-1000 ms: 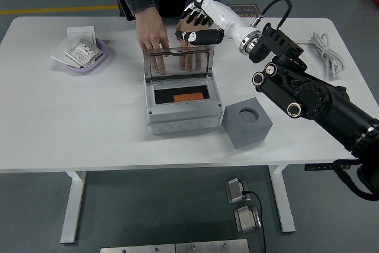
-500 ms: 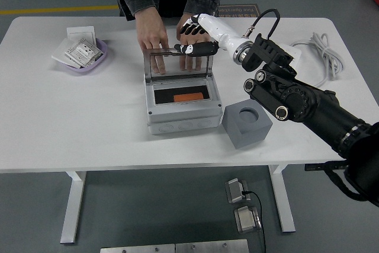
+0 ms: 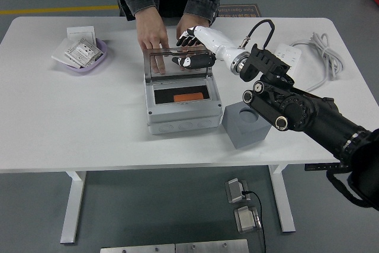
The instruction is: Pick up the cylinder from the cube,place it in the box,flap close box
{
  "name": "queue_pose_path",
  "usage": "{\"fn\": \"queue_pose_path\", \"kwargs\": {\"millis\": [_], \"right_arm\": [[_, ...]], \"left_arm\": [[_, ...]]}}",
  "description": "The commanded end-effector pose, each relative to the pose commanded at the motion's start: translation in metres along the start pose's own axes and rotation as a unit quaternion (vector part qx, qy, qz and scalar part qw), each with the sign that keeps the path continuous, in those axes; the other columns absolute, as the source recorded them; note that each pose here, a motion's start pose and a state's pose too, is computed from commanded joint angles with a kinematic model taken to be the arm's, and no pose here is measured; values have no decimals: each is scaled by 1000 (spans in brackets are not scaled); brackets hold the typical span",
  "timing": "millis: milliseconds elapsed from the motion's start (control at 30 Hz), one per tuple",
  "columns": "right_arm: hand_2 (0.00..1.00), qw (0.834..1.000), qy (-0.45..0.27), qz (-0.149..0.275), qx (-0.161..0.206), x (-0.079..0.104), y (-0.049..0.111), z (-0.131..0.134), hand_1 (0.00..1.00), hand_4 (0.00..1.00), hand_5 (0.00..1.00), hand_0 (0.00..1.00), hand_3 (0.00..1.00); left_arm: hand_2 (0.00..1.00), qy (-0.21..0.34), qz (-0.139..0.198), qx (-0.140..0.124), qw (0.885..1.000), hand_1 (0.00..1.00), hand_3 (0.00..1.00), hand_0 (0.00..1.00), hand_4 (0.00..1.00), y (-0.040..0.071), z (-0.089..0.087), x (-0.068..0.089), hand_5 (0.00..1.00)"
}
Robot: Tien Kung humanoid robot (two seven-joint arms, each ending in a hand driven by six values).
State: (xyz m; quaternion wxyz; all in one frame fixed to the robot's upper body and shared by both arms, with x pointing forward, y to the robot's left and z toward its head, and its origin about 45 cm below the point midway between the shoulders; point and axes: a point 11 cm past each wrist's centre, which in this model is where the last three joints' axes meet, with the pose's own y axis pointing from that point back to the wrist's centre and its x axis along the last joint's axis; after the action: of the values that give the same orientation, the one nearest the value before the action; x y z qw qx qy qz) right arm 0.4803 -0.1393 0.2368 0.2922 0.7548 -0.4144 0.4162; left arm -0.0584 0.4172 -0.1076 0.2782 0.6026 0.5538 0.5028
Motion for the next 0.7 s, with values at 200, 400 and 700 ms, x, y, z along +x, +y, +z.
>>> {"fn": "queue_pose_path", "kwargs": {"millis": [200,400,700], "right_arm": [[661,1000,11,-4,18,-2,9,-4,673,799,443,685,632],[656,999,18,-10,33,-6,20,-8,668,796,440,672,630],[654,998,25,-19,56,-12,34,-18,654,792,438,644,627]], "left_arm": [[679,0,-1,0,1000,731,725,711,782,-1,-1,-1,614],[682,0,-1,-1,1000,733,720,711,783,-1,-2,-2,616],[682,-3,-3,-2,1000,734,722,711,784,-1,-3,-4,615]]}}
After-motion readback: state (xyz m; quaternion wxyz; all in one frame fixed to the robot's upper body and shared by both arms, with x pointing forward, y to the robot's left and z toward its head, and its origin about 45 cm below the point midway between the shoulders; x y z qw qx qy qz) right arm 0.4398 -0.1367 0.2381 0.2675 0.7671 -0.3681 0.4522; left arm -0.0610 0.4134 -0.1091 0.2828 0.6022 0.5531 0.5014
